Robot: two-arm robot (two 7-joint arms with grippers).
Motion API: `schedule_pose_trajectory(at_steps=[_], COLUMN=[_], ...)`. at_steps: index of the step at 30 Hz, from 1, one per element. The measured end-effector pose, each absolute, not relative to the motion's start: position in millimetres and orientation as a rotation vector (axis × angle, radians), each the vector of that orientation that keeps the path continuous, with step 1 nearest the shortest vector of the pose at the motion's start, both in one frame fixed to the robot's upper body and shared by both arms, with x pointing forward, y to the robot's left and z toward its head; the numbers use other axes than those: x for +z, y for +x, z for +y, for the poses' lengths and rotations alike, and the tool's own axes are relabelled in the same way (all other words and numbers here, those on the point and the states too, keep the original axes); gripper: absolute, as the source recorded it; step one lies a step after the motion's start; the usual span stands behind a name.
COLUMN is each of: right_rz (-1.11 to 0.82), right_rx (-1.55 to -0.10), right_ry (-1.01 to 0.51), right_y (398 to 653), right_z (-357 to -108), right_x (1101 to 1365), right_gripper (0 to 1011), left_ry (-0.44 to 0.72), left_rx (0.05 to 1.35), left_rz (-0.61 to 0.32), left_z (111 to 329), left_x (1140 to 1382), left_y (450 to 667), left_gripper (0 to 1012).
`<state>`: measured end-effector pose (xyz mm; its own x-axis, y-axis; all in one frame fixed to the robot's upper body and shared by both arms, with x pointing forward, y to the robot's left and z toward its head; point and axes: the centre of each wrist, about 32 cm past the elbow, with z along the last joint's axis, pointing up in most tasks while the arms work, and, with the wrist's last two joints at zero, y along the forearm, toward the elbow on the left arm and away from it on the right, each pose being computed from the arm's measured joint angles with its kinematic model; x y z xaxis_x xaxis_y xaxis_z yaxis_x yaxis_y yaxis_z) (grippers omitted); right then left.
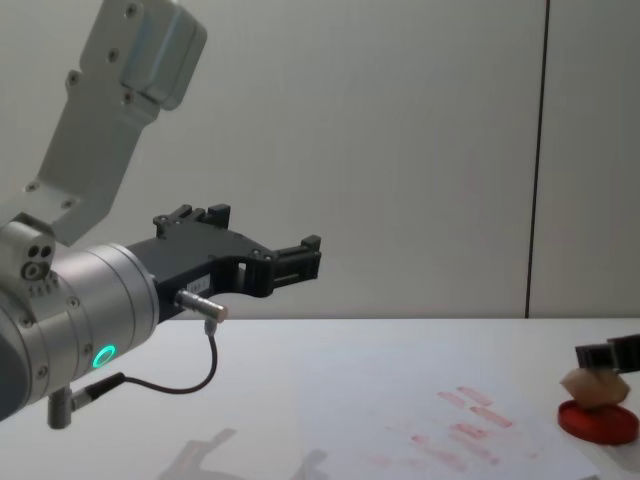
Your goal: Use the one hand to pick up the stamp and affix it onto the A4 paper.
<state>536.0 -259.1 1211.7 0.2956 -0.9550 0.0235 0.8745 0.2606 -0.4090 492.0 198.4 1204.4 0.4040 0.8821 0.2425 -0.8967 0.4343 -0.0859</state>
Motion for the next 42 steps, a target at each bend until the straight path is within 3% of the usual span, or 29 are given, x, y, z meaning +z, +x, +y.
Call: schedule_pose_trajectory(at_steps=[12, 20, 42], right_rz=[0.226, 0.153, -0.076], right_rx=[-1.257, -1.268, -1.311], right_ry=[-0.368, -0.325, -0.197], right_y=[537.7, 533.3, 510.2], right_z=[-258.7, -259.4, -268.3], right_x=[1212.2, 1220.6, 1245.1], right_gripper=[815, 1001, 1001], left_ry=[0.061, 0.061, 0.061], left_rx=[1.124, 1.124, 1.124], left_rz=[-0.268, -0.267, -0.268], left_z=[198.4, 198.4, 198.4], left_x=[1204.4, 1204.4, 1204.4], left_y=[492.0, 492.0, 492.0], left_gripper=[993, 993, 993])
